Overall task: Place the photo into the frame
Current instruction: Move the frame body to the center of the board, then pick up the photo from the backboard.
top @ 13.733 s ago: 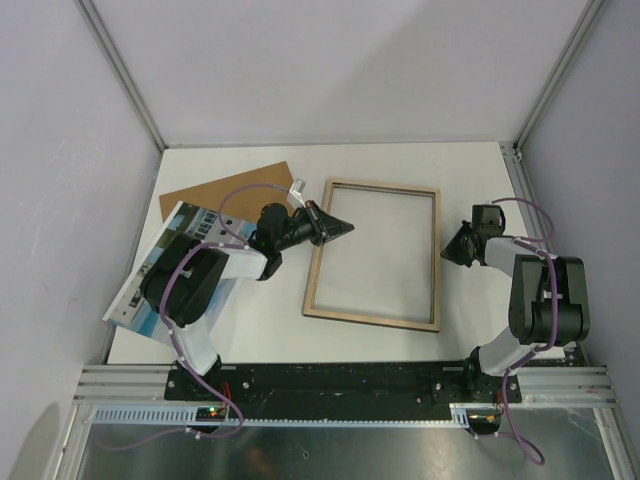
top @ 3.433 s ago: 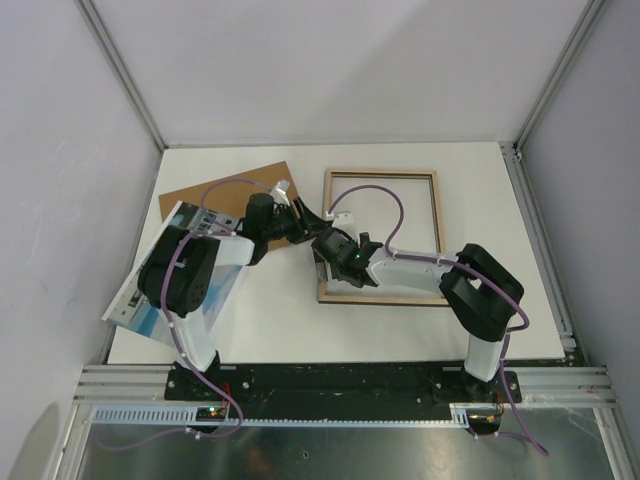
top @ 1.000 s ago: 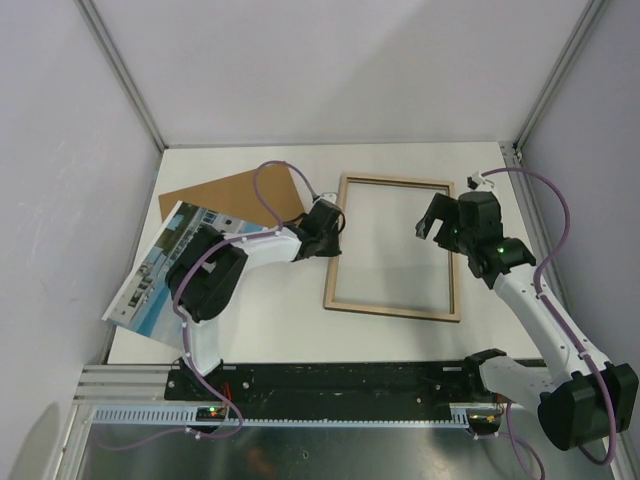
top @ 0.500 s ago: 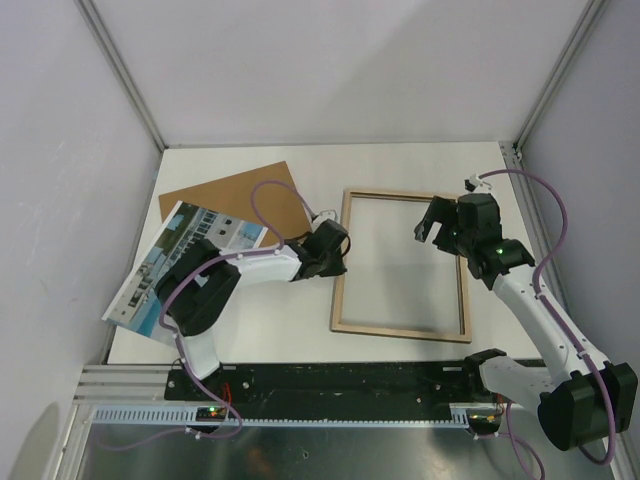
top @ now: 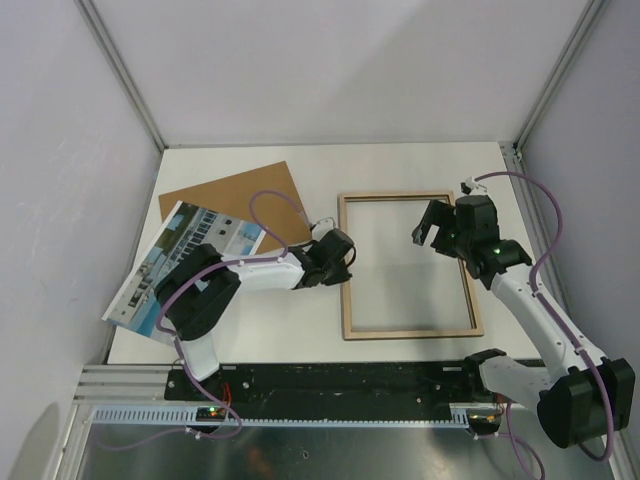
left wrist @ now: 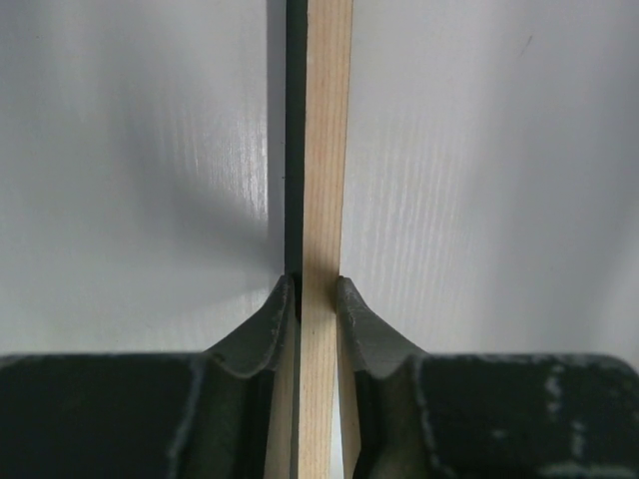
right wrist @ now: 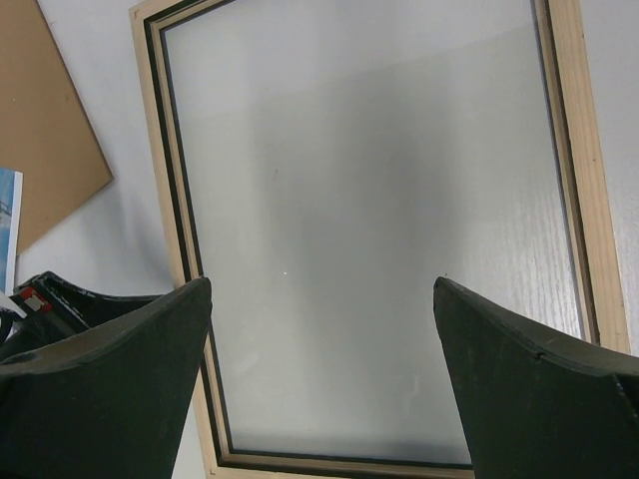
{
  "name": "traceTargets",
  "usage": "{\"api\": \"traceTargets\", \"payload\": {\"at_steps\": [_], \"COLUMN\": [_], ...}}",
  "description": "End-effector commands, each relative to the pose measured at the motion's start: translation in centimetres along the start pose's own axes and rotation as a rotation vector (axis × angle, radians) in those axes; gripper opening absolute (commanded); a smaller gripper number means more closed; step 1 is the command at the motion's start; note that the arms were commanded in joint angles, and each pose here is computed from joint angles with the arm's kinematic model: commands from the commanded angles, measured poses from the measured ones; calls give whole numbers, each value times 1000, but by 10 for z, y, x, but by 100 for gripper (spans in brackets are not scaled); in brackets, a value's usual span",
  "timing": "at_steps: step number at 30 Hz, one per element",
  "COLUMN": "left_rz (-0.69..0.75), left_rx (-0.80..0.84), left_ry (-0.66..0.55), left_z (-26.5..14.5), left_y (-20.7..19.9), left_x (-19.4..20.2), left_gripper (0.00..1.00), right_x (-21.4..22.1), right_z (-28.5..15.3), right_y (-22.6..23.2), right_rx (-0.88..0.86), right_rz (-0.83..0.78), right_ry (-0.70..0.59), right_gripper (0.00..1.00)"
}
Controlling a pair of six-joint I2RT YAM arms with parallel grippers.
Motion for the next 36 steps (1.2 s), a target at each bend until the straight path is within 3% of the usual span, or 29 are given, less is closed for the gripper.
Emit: {"api": "traceTargets", "payload": {"at_steps": [1, 10, 12, 18, 22, 27, 32, 36], "left_rz": [-14, 28, 34, 90, 99, -32, -244, -339], "left_rx": [0, 42, 58, 145, 174, 89, -62, -225], "left_ry": [-5, 24, 17, -19, -60, -205, -405, -475], "left_z": [3, 9, 3, -26, -54, -96, -147, -162], "left_y": [-12, -29, -32, -44, -37, 27, 138, 212], "left_x": [-2, -6, -9, -35, -57, -126, -205, -239], "left_gripper": [2, 8, 15, 58, 69, 70, 68, 66], "right_x": [-4, -4, -5, -6, -4, 7, 36, 68], "right_z": [2, 3, 3, 4, 7, 13, 23, 37], "right_y": [0, 1, 2, 11, 18, 74, 167, 240], "right_rx": [-9, -13, -22, -64, -84, -237, -467, -656], "right_rz": [-18, -22, -21, -4, 8, 12, 22, 28], "right_ry": [-17, -15, -17, -18, -11, -7, 23, 82], "right_gripper": [97, 97, 97, 97, 97, 97, 97, 97]}}
Point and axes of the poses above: each gripper's point midway between its finger pads, its own z axis out along the fingers, its own y axis along the line the jaws close on, x = y × z, the point moved 5 cm from there along -z, back along the fingers, and after that the axes turned 9 degrees about -z, right-handed, at the moved point
